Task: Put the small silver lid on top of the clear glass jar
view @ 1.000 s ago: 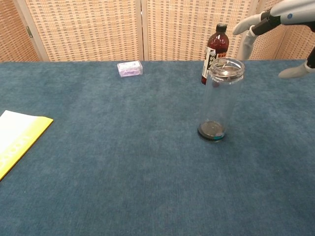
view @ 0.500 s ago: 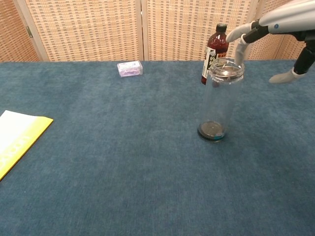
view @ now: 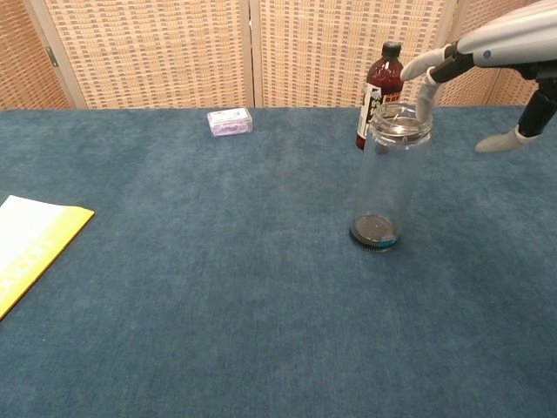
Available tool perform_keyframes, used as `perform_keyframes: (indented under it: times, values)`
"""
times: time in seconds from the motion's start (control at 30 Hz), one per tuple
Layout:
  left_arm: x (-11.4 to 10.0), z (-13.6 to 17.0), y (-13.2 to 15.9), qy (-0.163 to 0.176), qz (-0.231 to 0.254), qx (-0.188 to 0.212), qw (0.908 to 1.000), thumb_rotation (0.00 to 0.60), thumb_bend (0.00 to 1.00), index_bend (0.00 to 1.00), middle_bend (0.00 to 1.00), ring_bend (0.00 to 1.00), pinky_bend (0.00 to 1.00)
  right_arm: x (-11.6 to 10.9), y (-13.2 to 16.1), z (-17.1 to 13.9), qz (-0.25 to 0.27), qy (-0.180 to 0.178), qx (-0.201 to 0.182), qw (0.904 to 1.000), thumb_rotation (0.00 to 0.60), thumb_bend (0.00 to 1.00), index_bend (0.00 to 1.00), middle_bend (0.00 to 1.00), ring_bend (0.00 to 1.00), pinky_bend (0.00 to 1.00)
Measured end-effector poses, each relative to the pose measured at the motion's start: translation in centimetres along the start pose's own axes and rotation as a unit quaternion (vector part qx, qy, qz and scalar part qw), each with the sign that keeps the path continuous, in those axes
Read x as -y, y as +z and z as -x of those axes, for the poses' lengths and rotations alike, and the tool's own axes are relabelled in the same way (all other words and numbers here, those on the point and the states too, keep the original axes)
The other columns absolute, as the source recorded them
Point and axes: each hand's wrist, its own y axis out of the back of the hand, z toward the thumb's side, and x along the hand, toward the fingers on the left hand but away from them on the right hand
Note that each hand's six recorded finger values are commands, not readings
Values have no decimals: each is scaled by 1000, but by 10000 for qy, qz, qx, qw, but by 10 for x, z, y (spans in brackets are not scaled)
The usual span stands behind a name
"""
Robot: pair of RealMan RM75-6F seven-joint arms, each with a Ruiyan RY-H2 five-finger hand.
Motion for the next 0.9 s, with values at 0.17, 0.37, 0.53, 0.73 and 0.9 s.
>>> perform_keyframes:
  times: [0.17, 0.37, 0.53, 0.73, 0.9]
  values:
    - [0, 0, 0, 6, -4, -5, 10000, 600, 350, 0, 84, 0, 110, 3, 0, 1, -1, 32, 3, 10000, 600, 311, 311, 0, 0, 0]
    - [0, 0, 0, 10, 0, -7, 10000, 600, 350, 0, 84, 0, 110, 5, -1, 2, -23, 43, 9, 10000, 600, 311, 317, 0, 0, 0]
    - [-1, 0, 0, 19, 16, -8, 10000, 600, 349, 0, 84, 0, 110, 7, -1, 3, -10, 57, 16, 10000, 600, 311, 317, 0, 0, 0]
    - [-1, 1, 0, 19, 11, 5, 10000, 600, 349, 0, 84, 0, 110, -2, 3, 0, 66, -64, -37, 10000, 600, 311, 317, 0, 0, 0]
    - [-1, 0, 0, 15, -1, 2, 10000, 600, 350, 0, 84, 0, 110, -20, 3, -8, 170, -305, -52, 9994, 600, 310, 317, 0, 0, 0]
